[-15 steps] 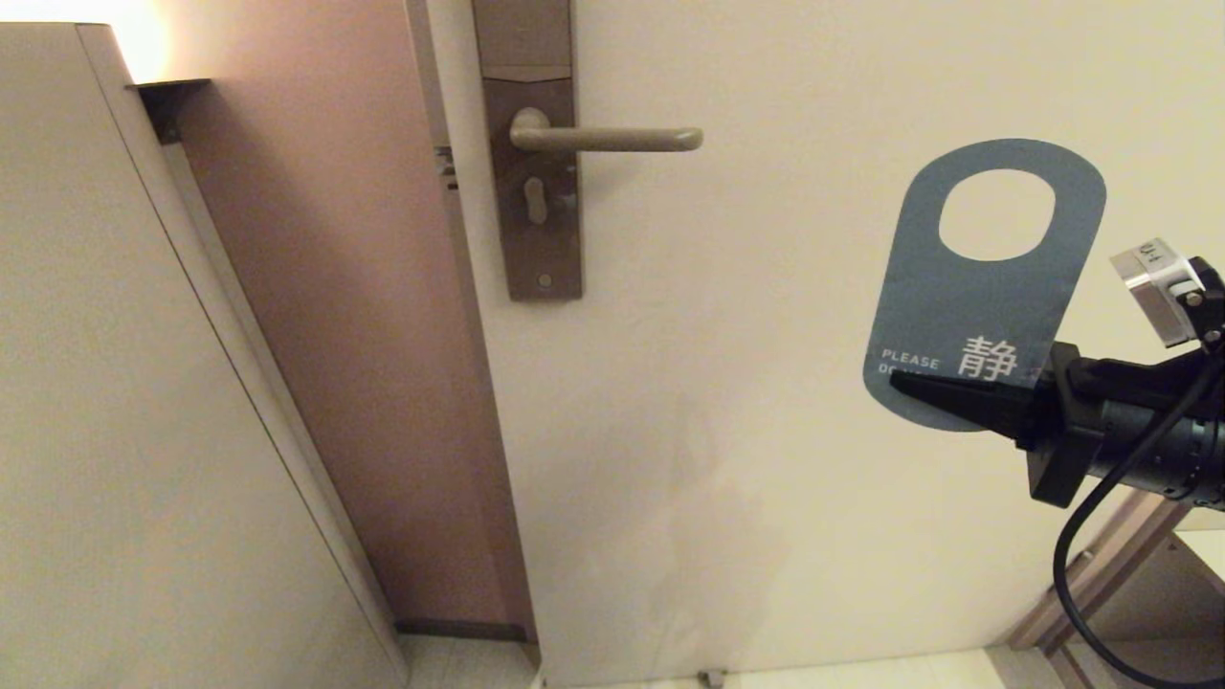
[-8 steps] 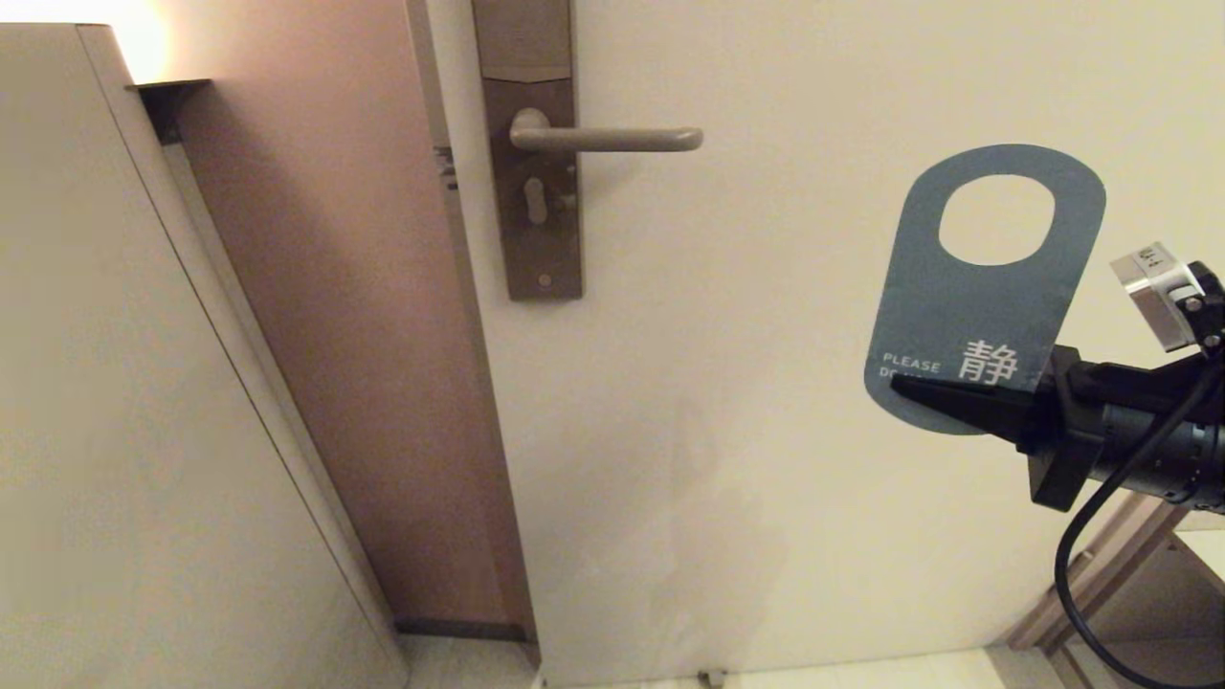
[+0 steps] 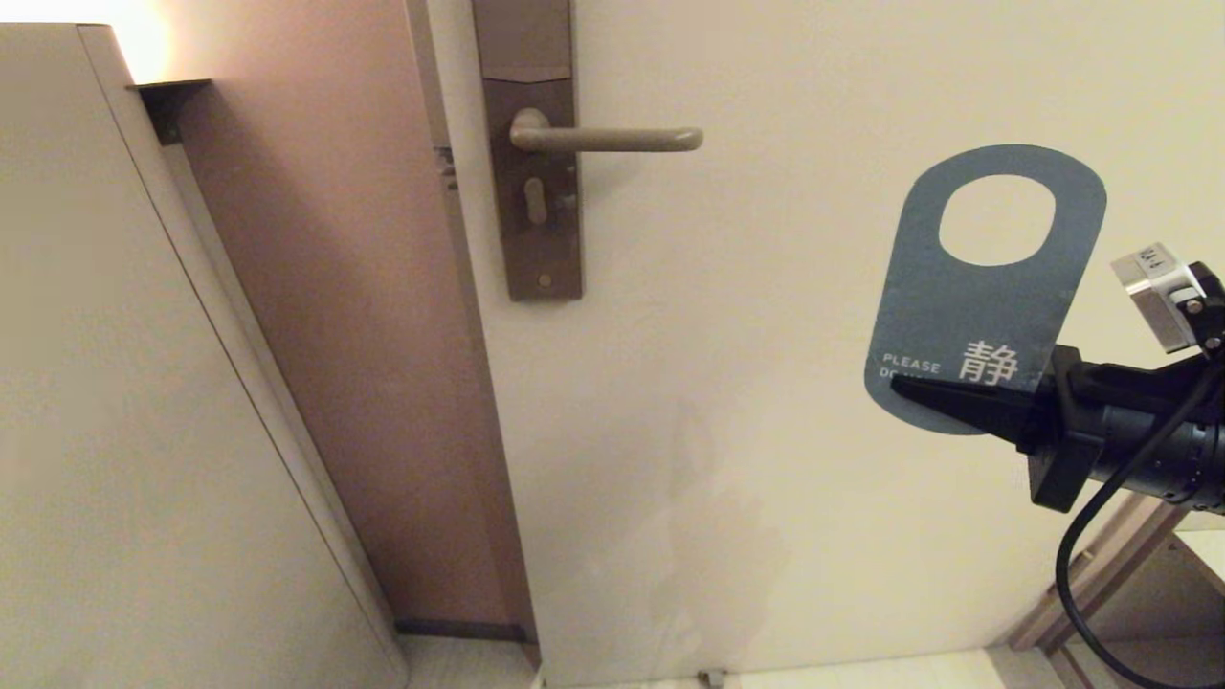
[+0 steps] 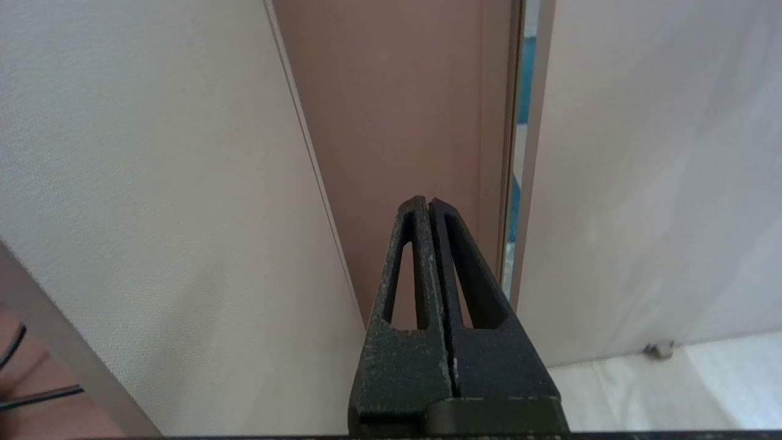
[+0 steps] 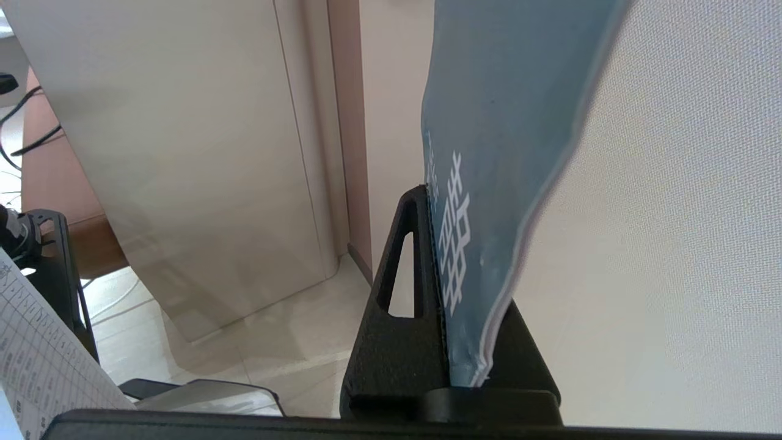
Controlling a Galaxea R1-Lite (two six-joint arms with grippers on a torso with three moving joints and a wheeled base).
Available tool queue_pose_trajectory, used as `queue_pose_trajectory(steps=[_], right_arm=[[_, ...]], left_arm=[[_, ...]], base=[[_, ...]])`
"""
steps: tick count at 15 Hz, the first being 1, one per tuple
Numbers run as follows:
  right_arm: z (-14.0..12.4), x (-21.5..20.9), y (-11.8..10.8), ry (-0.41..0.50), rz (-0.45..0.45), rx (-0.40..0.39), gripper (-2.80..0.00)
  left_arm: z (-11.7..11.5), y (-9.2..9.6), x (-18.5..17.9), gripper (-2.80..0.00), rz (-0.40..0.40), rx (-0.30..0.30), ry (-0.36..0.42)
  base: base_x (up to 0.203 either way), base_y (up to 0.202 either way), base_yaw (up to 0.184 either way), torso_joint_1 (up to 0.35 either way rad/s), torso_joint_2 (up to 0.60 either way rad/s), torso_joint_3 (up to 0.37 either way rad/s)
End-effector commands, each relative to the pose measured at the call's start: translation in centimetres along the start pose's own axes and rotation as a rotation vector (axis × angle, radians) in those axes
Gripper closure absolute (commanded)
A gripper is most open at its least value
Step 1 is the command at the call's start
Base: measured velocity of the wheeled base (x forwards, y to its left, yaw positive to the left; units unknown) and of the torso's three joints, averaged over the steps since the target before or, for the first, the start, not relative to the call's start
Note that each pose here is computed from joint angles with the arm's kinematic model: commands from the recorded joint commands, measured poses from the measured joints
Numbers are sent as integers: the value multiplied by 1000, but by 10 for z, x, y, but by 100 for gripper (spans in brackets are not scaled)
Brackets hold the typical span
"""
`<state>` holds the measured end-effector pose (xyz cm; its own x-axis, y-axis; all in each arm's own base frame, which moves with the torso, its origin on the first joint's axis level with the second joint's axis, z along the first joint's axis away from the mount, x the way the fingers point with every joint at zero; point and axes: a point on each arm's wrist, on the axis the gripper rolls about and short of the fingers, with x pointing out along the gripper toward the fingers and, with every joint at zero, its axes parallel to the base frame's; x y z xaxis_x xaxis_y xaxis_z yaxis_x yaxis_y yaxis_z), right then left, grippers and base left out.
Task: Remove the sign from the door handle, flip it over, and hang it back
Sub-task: Hang the sign back with the other side facing out
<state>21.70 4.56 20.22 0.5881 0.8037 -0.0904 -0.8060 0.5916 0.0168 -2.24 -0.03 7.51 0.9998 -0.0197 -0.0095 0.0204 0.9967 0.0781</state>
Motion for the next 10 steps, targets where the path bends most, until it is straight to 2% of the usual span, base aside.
queue_pose_trajectory(steps=[1, 5, 10], right_arm=[[0, -1, 1, -3, 5, -2, 0], [3, 0, 0, -9, -3, -8, 0], [21, 12, -15, -41, -125, -48, 0]], left_arm=[[0, 0, 0, 0, 2, -18, -4], [0, 0, 0, 0, 6, -63, -6], [0, 0, 0, 0, 6, -63, -7]], base=[[0, 0, 0, 0, 0, 0], [0, 0, 0, 0, 0, 0], [0, 0, 0, 0, 0, 0]])
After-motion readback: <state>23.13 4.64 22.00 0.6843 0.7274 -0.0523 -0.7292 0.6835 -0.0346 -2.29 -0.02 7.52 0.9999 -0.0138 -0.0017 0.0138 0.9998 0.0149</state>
